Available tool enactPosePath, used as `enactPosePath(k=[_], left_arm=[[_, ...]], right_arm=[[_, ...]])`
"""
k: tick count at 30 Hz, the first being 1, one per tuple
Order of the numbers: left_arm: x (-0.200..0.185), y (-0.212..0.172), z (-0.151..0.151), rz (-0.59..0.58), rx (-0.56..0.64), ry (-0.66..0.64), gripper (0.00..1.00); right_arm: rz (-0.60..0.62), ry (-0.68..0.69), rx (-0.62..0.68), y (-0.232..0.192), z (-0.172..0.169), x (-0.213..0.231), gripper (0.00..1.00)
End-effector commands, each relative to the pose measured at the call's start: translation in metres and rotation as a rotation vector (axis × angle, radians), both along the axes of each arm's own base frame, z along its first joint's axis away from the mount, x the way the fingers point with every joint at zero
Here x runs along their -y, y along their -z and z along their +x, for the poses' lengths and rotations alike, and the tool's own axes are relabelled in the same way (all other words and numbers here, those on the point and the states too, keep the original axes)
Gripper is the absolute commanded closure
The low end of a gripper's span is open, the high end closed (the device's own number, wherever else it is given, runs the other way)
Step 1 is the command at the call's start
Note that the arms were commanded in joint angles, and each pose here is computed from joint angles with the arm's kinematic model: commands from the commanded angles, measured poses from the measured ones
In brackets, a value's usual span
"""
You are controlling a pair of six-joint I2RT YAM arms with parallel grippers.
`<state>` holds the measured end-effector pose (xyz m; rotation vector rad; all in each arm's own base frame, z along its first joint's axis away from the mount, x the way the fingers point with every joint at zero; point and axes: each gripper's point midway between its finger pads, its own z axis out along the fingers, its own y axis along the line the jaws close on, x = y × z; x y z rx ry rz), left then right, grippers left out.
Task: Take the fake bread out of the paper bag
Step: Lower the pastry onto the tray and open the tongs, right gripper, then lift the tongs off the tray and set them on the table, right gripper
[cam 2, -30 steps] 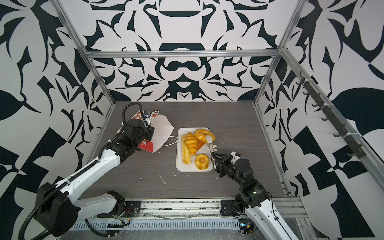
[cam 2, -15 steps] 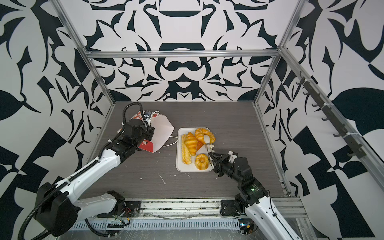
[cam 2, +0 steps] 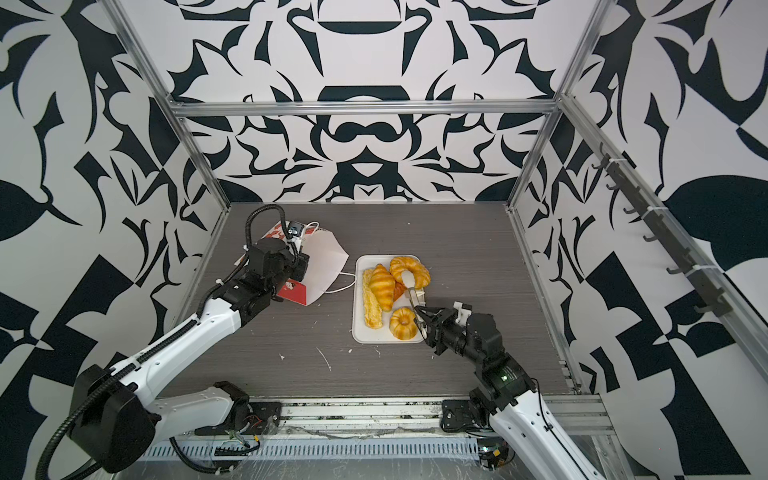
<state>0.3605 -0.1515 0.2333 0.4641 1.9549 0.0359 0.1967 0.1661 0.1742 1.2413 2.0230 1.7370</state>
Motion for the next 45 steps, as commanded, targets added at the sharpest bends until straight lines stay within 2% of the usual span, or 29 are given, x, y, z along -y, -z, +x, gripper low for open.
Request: enactPosePath(k=[1, 19, 26, 29, 36, 39, 42, 45], left_arm=[[0.000, -0.005, -0.002, -0.026, 0.022, -0.006, 1.00], [0.000, -0.006, -0.002, -0.029, 0.026, -0.006, 1.00], [0.000, -0.006, -0.003, -0.029, 0.025, -0.006, 1.00], [0.000, -0.007, -0.002, -0.030, 0.028, -0.005, 1.00], [0.002, -0.006, -0.003, -0.032, 0.026, -0.002, 1.00], [0.001, -0.006, -0.003, -0.033, 0.029, -0.004, 1.00], [0.000, -0.006, -0.003, -0.030, 0.029, -0.006, 1.00], [-0.001, -0.008, -0.003, -0.026, 0.032, -0.010, 1.00]], right_arm=[[0.046, -0.040, 0.141, -0.047, 0.001, -0.007, 0.63], [0.066, -0.163, 0.175, -0.071, -0.006, -0.024, 0.65], [0.077, -0.178, 0.283, -0.098, 0.000, -0.028, 0.69], [0.038, -0.191, 0.338, -0.110, 0.002, -0.029, 0.71], [-0.272, -0.295, 0.508, -0.140, 0.003, -0.028, 0.74], [-0.537, -0.319, 0.553, -0.140, 0.006, -0.010, 0.78], [-0.804, -0.336, 0.543, -0.128, 0.011, 0.015, 0.80], [-1.011, -0.330, 0.489, -0.111, 0.016, 0.041, 0.81]])
